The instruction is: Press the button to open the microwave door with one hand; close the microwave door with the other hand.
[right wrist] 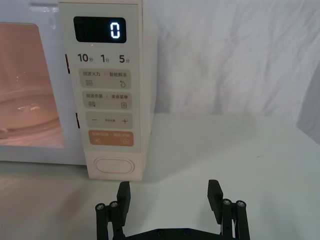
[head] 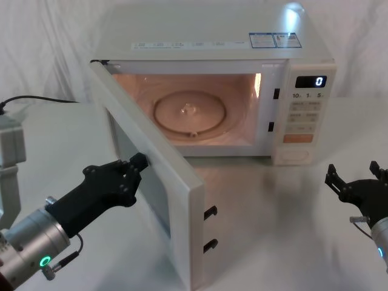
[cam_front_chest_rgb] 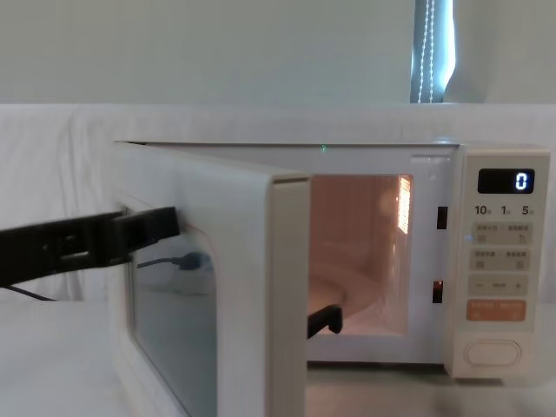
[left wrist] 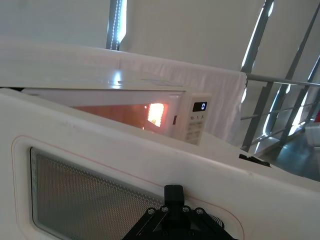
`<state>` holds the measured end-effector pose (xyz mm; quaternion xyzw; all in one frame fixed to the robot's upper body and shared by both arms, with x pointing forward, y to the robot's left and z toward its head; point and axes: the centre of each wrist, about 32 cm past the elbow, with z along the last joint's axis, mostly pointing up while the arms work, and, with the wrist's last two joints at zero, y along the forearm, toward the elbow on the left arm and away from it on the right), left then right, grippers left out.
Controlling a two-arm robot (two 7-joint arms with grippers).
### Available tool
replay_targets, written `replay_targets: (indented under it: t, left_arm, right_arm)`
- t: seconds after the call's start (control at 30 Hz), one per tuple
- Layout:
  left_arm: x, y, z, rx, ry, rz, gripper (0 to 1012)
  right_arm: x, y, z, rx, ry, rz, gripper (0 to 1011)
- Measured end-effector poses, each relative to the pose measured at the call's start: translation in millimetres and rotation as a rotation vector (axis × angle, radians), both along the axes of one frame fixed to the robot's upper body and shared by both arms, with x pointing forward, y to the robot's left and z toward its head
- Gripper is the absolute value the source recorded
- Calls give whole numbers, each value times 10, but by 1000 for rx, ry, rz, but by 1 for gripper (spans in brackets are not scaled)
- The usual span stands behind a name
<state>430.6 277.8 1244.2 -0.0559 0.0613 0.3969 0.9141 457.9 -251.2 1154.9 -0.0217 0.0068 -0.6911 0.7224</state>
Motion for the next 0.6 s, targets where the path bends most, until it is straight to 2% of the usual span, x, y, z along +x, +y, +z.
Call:
replay_targets:
  t: [0.33, 0.6]
  left_arm:
    - [139, -175, 25, 22, -24, 24, 0]
    - [263, -330, 31, 55, -41, 49, 0]
  right_arm:
    - [0, 0, 0, 0, 0, 0, 1002]
    - [0, 0, 0, 0, 0, 0, 1002]
